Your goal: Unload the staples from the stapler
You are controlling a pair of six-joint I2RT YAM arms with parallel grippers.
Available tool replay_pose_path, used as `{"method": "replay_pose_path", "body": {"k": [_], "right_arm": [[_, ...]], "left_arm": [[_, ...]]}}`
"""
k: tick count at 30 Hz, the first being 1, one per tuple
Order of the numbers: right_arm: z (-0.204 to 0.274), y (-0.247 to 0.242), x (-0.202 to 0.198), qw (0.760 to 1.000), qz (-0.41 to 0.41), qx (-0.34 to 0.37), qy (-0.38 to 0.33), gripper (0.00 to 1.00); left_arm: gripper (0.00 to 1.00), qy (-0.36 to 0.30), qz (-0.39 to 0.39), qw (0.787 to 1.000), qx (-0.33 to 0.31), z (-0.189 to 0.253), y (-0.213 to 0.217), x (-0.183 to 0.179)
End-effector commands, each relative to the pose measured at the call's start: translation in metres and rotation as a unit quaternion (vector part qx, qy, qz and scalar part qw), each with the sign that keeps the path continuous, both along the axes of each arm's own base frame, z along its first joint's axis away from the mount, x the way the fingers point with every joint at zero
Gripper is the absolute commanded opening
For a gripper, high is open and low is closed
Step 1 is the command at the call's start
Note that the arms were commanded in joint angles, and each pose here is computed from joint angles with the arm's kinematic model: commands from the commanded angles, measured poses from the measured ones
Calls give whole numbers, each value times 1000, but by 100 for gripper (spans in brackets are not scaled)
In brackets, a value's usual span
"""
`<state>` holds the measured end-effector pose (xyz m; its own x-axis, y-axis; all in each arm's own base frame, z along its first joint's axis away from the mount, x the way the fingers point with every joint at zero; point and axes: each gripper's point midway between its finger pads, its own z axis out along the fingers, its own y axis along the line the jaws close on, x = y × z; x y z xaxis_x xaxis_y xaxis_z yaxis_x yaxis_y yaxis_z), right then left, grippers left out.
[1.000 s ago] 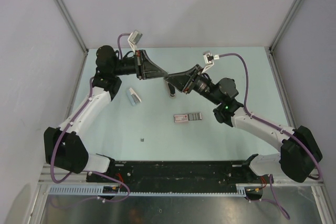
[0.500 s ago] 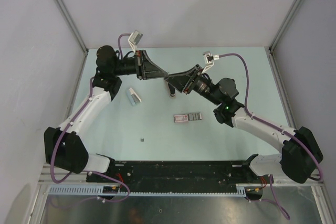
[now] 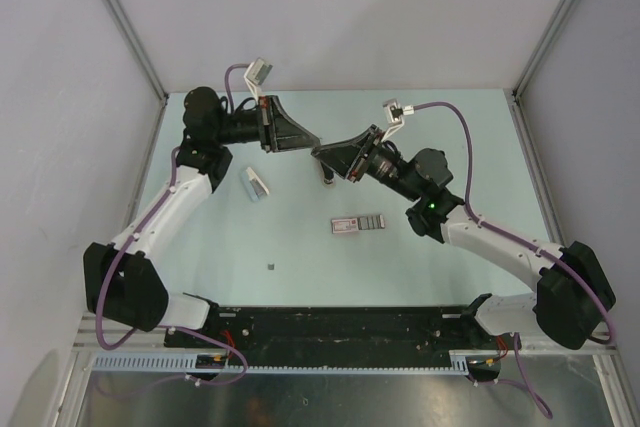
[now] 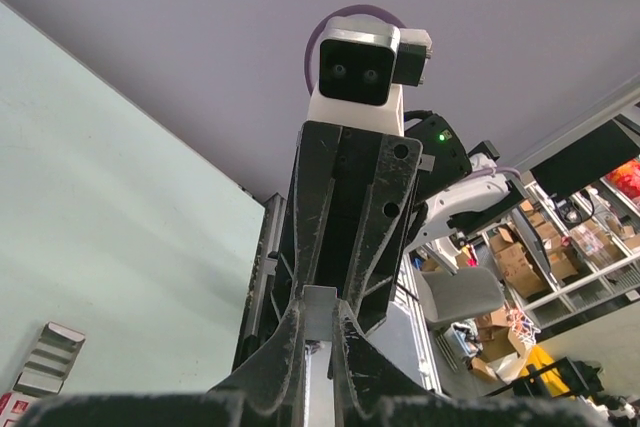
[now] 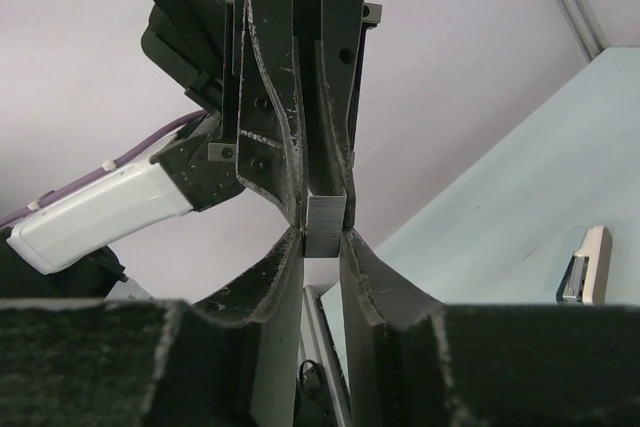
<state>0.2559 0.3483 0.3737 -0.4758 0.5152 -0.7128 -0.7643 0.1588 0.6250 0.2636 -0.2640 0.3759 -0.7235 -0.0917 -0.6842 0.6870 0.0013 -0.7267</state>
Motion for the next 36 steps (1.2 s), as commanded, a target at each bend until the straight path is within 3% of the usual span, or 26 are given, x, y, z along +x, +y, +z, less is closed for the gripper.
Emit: {"method": "replay_pose_path", "body": {"k": [1,8,10,13,15,17,19,23,27,36], "right_arm": [[35,-5,-9,999,0,27,-38,23],[36,-8,-6,999,-7,27,-38,14],[35,-9,-6,999,-9,23,-38,12],[29,-10,-3,999,-17,8,-32,9],[21,-12,-1,999,-23,-10,-25,8],[9,-13,0,999,-30,-37,-12,8],[-8,-15,2,997,-39,-71,5,7],[-44,-24,3,988,-58,-141,38,7],[-89,-38,1,967,-84,-227,84,6],[-197,-80,-12,883,-148,-408,178,3]], "left_arm": [[0,-33,2,999,-9,14,4,-12],[0,-36,1,999,-9,13,4,-14],[7,-38,0,999,-8,12,4,-14],[37,-43,2,999,-9,14,5,-15],[64,-47,5,999,-10,16,6,-13],[84,-49,9,999,-10,17,8,-10],[94,-51,16,999,-8,16,12,-5],[99,-38,45,998,15,1,21,9],[100,-47,107,989,92,-29,29,29],[99,-92,193,933,288,-123,63,49]]}}
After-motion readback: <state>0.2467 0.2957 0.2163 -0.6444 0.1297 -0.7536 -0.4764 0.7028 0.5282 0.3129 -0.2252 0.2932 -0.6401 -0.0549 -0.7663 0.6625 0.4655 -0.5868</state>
